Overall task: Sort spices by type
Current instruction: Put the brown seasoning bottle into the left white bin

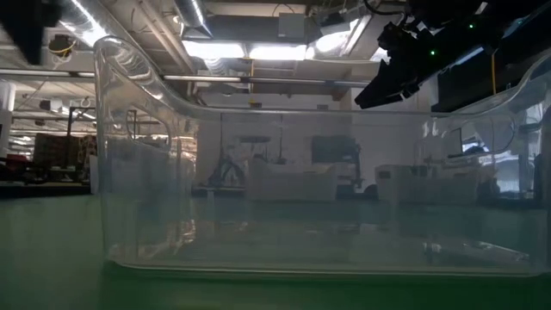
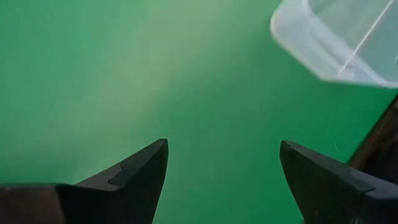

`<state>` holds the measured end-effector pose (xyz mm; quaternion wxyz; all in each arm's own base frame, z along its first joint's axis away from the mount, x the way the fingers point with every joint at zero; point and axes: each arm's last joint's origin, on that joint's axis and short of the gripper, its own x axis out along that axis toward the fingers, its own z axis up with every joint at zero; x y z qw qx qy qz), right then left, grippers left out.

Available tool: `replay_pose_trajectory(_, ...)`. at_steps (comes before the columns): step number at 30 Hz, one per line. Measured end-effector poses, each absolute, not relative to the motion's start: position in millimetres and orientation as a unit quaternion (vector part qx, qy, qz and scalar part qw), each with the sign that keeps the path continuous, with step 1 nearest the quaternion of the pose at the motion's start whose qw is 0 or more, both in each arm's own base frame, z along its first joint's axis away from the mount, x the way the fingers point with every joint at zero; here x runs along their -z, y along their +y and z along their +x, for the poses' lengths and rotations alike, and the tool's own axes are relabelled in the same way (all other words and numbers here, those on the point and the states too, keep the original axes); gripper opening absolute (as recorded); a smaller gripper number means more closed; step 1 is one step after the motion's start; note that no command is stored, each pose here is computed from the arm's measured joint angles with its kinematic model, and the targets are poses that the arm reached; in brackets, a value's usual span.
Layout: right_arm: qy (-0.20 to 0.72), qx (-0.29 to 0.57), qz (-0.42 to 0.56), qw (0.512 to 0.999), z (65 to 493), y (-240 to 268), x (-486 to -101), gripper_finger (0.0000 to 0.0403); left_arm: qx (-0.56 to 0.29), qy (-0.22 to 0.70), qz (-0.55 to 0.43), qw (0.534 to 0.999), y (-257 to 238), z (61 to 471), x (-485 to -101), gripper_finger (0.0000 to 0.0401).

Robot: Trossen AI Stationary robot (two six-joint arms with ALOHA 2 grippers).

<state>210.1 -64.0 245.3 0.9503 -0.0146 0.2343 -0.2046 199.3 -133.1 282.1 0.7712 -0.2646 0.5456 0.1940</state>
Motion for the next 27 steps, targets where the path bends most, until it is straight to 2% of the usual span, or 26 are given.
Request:
replay_pose_trajectory(8, 0.234, 0.205, -0.015, 0.950, 210.1, -64.1, -245.3, 0.0331, -0.233, 0.575, -0.294, 0.727, -147.5, 190.7, -267.2, 0.0292)
replay_pose_trajectory(15, 0.235, 0.204, -0.016, 0.950, 210.1, -64.0, -245.2, 0.0331, -0.240, 0.645, -0.306, 0.658, -167.2, 189.3, -242.6, 0.0292)
replay_pose_trajectory(21, 0.240, 0.202, -0.026, 0.949, 209.8, -64.0, -244.7, 0.0331, -0.249, 0.662, -0.343, 0.618, -193.2, 182.7, -230.8, 0.0292)
replay_pose_trajectory(27, 0.238, 0.202, -0.029, 0.950, 210.0, -64.2, -245.1, 0.0331, -0.274, 0.701, -0.410, 0.515, -214.8, 174.1, -224.2, 0.0292)
